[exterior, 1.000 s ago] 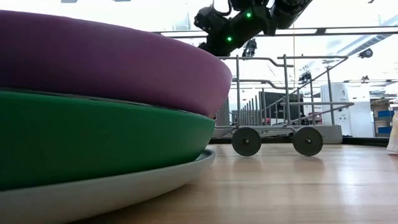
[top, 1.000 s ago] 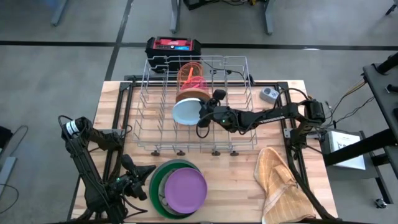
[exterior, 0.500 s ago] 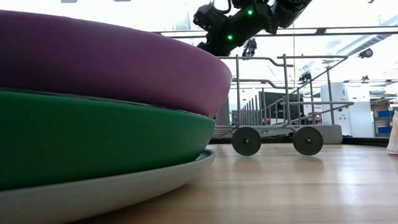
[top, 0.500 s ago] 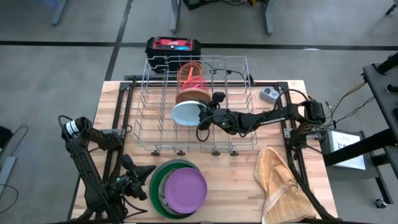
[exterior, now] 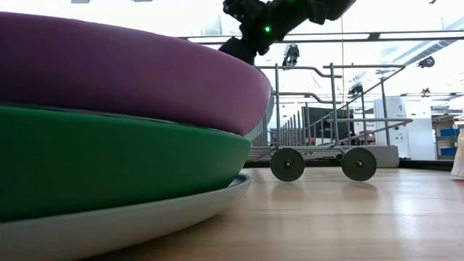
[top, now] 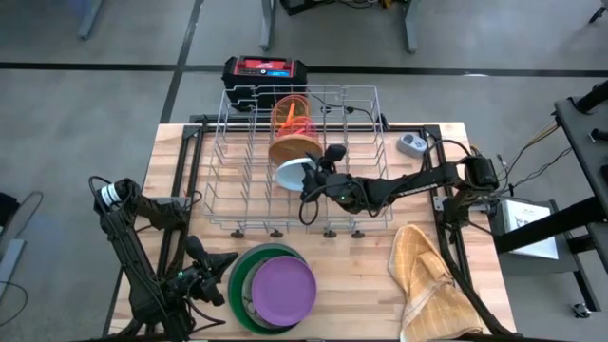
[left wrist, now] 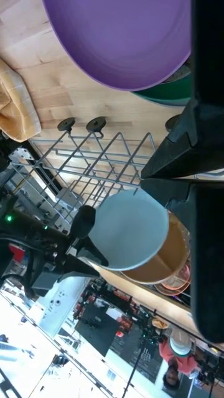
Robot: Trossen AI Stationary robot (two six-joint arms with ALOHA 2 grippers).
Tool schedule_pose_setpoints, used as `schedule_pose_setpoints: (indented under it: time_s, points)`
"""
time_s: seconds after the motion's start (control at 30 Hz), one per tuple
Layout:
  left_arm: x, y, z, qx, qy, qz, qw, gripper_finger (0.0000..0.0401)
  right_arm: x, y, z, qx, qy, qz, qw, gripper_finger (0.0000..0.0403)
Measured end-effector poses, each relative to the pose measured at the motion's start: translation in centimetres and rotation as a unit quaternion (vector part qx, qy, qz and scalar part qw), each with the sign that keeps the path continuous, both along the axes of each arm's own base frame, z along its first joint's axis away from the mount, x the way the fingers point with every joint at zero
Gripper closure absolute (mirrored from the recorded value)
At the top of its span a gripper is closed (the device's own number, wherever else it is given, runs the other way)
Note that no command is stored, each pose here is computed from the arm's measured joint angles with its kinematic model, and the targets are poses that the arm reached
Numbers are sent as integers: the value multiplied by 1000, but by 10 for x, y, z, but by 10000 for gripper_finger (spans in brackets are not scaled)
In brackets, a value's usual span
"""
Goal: Sort dishes
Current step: Put the white plate into the dish rack
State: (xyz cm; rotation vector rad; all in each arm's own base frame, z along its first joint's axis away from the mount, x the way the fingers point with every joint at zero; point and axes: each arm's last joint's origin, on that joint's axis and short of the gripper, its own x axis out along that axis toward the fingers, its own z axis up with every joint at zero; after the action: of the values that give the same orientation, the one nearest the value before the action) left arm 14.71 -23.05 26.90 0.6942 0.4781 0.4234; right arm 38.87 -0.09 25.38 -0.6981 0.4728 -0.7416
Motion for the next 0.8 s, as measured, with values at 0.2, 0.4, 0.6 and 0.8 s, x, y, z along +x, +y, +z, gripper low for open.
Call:
schedule_pose_setpoints:
  time_s: [0.2, 0.4, 0.6, 0.8]
  points:
    - [0, 0, 0, 0, 0, 0, 1000, 401, 0, -1, 0, 2, 6, 3, 1000, 246]
    - [0, 0, 0, 0, 0, 0, 1000, 401, 1, -1, -1, 9, 5, 14, 1000, 229]
    - [0, 0, 0, 0, 0, 0, 1000, 401, 1, -1, 1, 11, -1, 15, 1000, 212]
    - [0, 0, 0, -1, 0, 0, 1000, 401, 3, -11, 3, 26, -14, 16, 999, 193]
